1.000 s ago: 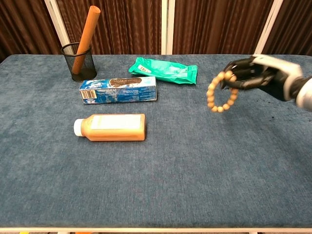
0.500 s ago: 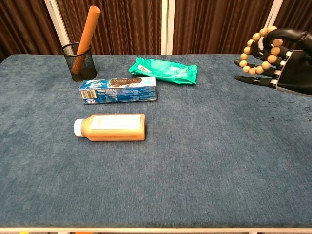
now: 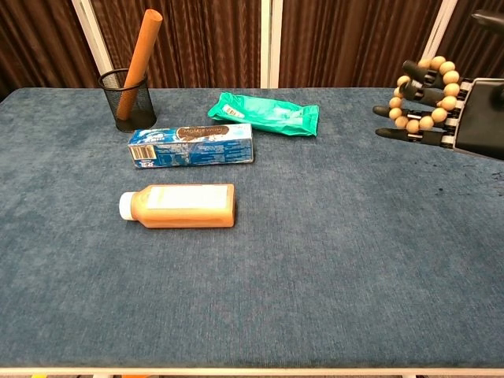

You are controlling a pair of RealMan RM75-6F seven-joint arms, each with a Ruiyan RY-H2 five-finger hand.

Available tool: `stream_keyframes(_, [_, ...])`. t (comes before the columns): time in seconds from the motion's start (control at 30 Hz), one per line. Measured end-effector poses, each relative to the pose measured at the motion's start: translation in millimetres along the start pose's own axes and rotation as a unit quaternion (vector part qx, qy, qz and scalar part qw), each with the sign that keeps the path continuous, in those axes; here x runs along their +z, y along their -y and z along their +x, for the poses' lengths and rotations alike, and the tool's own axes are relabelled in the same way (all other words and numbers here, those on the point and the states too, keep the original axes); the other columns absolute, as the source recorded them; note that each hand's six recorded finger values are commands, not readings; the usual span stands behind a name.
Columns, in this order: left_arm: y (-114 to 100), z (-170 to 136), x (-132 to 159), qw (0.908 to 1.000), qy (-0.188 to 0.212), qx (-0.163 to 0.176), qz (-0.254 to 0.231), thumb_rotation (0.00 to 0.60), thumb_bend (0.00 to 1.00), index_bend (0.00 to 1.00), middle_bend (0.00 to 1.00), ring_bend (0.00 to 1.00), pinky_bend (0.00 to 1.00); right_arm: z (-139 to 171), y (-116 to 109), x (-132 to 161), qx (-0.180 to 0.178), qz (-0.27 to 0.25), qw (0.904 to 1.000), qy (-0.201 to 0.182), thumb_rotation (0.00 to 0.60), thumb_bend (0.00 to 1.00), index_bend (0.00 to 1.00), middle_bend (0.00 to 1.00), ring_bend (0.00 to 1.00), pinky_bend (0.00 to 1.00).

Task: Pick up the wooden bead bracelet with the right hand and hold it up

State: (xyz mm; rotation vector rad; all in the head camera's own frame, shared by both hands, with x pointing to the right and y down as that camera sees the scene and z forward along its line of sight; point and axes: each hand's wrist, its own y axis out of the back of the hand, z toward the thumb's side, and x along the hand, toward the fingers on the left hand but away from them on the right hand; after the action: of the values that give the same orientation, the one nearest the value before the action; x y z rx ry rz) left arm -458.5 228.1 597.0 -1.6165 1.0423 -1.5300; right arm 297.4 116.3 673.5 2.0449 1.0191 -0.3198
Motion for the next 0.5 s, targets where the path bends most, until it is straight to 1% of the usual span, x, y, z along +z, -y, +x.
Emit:
stream_keyframes(0.07, [1.7,0.3,0.3,1.0,0.0,-0.003,-0.001,0.6,0.0,0.08,0.07,0.01,0.0,-4.4,-0.8,-0.9,-0.01,0.061,0.9981,-0.001,0.254,0.0,0.42,0.47,0.16,0.01])
stream_keyframes(0.13, [2.9,0.9,0.6,1.0,0.0,-0.005,-0.002,0.6,0.0,0.08,0.07,0.01,0.0,-9.9,-1.5,-1.8,-0.022,0.113,0.9934,0.001,0.251,0.0,0.45,0.47,0.16,0.0])
stream_keyframes(0.2, [3.3,1.3,0.8,1.0,0.0,-0.006,-0.002,0.6,0.0,0.08,0.07,0.01,0.0,-15.5,-1.8,-2.8,-0.033,0.149,0.9883,0.004,0.23,0.0,0.45,0.47,0.16,0.0])
stream_keyframes(0.27, [3.2,1.4,1.0,1.0,0.0,-0.005,-0.003,0.6,0.0,0.08,0.07,0.01,0.0,-23.1,-0.6,-5.2,-0.045,0.18,0.9825,0.011,0.199,0.02,0.45,0.47,0.16,0.0])
stream_keyframes(0.33, [3.9,1.8,0.7,1.0,-0.001,-0.006,-0.005,0.6,0.0,0.08,0.07,0.01,0.0,-29.7,0.6,-8.6,-0.054,0.195,0.9791,0.022,0.168,0.05,0.45,0.46,0.16,0.0])
stream_keyframes(0.37, [4.5,2.0,0.4,1.0,-0.002,-0.007,-0.006,0.6,0.0,0.08,0.07,0.01,0.0,-33.5,1.2,-10.2,-0.059,0.199,0.9778,0.028,0.159,0.05,0.45,0.45,0.16,0.0])
stream_keyframes(0.43, [5.2,1.8,-0.4,0.9999,-0.004,-0.008,-0.006,0.6,0.0,0.08,0.07,0.01,0.0,-39.9,4.9,-11.3,-0.057,0.2,0.9776,0.033,0.136,0.0,0.44,0.44,0.15,0.0])
stream_keyframes(0.5, [5.7,1.4,-1.4,0.9999,-0.006,-0.008,-0.007,0.6,0.0,0.08,0.07,0.01,0.0,-47.0,10.8,-13.9,-0.05,0.192,0.9793,0.042,0.13,0.0,0.42,0.41,0.11,0.0])
